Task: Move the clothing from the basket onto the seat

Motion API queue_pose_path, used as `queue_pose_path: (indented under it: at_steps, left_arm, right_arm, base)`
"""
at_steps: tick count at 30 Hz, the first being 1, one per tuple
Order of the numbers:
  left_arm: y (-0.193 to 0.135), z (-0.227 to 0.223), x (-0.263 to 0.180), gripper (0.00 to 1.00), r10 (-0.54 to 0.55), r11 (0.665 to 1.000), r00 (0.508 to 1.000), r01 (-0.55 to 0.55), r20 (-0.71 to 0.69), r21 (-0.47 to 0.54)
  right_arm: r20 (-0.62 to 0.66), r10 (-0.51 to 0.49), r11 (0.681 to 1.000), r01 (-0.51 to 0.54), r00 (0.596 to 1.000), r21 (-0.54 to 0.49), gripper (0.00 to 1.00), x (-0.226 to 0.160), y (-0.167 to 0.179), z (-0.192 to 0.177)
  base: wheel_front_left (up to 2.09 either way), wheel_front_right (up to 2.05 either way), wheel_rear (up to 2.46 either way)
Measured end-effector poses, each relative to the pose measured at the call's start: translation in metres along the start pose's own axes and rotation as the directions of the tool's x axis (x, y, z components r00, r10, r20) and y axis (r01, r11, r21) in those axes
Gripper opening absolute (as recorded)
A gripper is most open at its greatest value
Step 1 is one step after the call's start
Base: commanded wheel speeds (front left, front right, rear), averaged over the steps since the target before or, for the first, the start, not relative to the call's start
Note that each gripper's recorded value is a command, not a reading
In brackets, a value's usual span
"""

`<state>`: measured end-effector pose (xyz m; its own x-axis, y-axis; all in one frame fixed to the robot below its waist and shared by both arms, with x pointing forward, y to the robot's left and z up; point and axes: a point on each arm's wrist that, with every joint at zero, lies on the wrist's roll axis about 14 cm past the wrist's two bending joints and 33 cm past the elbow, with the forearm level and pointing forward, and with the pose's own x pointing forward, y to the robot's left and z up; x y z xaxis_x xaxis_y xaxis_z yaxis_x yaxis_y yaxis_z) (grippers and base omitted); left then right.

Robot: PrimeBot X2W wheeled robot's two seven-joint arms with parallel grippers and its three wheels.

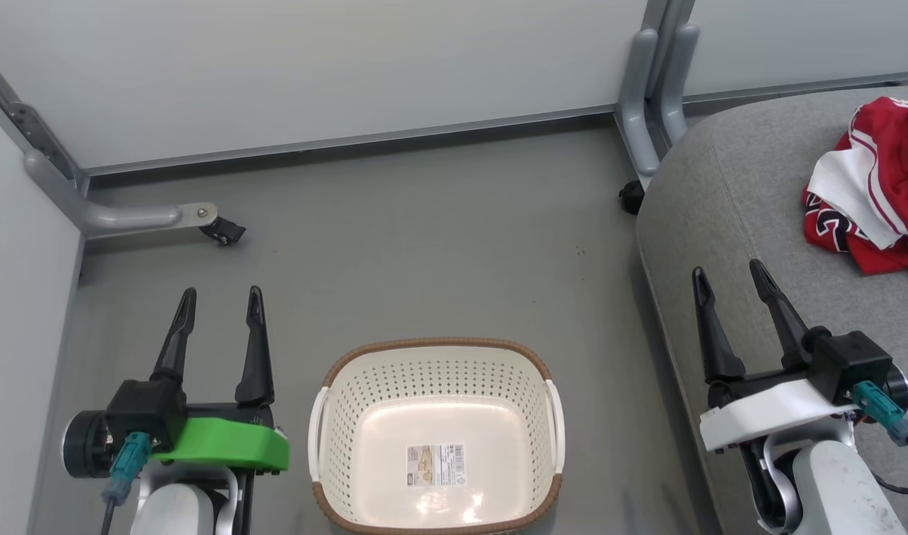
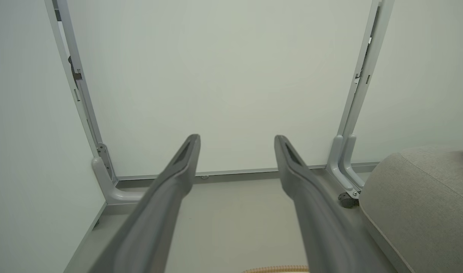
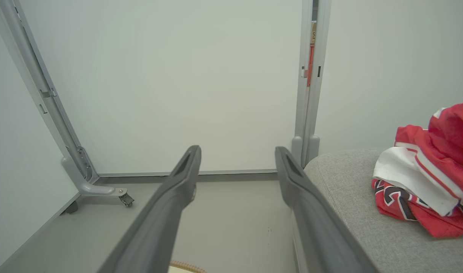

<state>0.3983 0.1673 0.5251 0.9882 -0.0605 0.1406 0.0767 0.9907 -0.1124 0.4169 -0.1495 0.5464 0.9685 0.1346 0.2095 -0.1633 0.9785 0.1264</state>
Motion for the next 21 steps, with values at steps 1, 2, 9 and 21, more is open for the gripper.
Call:
queue_pose_path:
  at_steps: [1, 2, 9, 21]
  left_arm:
    - [0.001, 0.001, -0.001, 1.00, 0.005, 1.000, 1.000, -0.005, 0.004, 0.001]
    - [0.002, 0.002, -0.001, 1.00, 0.008, 1.000, 1.000, -0.008, 0.005, 0.002]
    - [0.005, 0.004, -0.007, 1.00, 0.023, 1.000, 1.000, -0.023, 0.010, -0.003]
    - [0.011, 0.004, -0.011, 1.00, 0.047, 0.999, 0.999, -0.047, 0.007, 0.001]
  right_arm:
    - [-0.004, -0.003, 1.000, 0.003, 1.000, 0.000, 1.00, -0.002, -0.001, -0.001]
    - [-0.006, -0.005, 1.000, 0.005, 1.000, 0.001, 1.00, -0.004, -0.001, -0.002]
    - [-0.020, -0.026, 1.000, 0.026, 0.999, 0.013, 1.00, -0.015, -0.006, -0.005]
    - [-0.026, -0.015, 1.000, 0.016, 1.000, 0.021, 1.00, -0.015, -0.002, -0.008]
  base:
    - [0.00, 0.00, 0.00]
    - [0.00, 0.00, 0.00]
    - [0.00, 0.00, 0.00]
    - [0.00, 0.00, 0.00]
